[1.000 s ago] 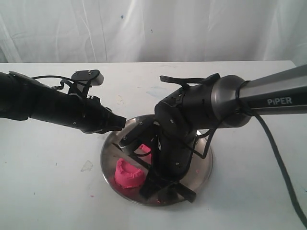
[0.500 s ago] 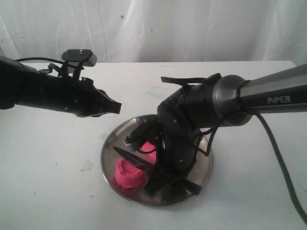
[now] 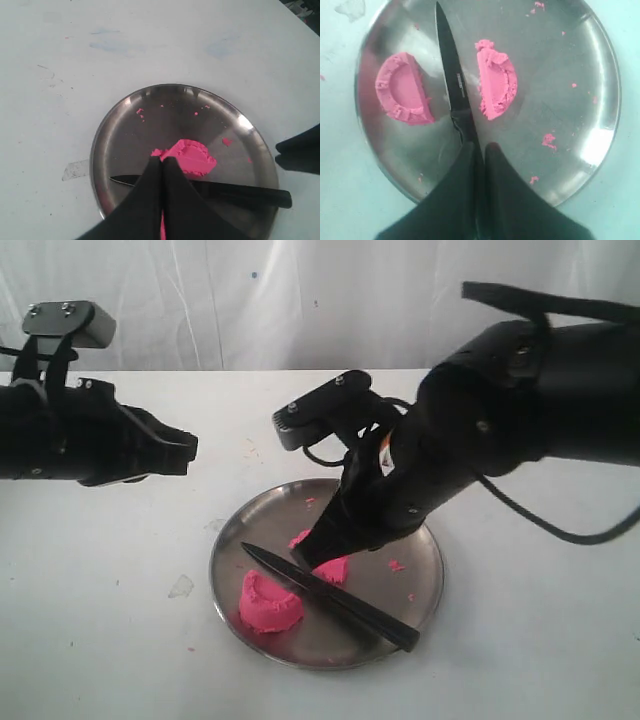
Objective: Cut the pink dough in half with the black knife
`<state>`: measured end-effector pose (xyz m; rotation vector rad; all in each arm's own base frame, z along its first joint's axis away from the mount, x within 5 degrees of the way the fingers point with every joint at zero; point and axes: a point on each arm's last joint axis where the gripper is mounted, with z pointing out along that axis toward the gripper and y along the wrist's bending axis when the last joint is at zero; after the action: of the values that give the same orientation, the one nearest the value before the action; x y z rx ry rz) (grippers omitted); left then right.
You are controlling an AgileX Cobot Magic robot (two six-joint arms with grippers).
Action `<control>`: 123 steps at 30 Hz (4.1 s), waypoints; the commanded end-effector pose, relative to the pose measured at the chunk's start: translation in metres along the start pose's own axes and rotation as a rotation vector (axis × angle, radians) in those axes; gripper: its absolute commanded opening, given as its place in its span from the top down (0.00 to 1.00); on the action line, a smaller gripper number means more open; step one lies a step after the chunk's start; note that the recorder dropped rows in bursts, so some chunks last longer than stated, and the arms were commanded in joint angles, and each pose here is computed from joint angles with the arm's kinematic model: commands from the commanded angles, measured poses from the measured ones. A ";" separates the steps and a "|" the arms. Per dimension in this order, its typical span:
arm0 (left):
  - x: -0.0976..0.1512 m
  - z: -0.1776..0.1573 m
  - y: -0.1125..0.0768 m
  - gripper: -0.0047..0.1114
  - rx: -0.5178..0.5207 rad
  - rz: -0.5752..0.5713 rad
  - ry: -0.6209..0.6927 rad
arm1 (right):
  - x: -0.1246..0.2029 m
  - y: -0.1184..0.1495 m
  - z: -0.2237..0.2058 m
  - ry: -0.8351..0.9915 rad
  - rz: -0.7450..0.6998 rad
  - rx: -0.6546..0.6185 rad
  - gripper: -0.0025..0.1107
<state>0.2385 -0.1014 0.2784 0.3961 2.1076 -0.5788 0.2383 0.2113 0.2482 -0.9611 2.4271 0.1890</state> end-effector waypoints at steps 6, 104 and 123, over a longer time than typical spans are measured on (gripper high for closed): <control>0.030 -0.055 -0.022 0.96 0.076 -0.052 -0.067 | 0.032 0.004 -0.058 -0.306 0.156 -0.091 0.98; 0.086 -0.102 -0.046 0.96 0.243 -0.089 -0.073 | 0.249 -0.006 -0.093 -0.977 0.404 0.046 0.98; 0.086 -0.102 -0.046 0.96 0.243 -0.089 -0.073 | 0.249 -0.006 -0.093 -0.975 0.402 0.047 0.98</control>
<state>0.1014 -0.0789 0.2698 0.4115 2.0008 -0.8704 0.0506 0.0295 0.2022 -0.2223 1.6485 0.5862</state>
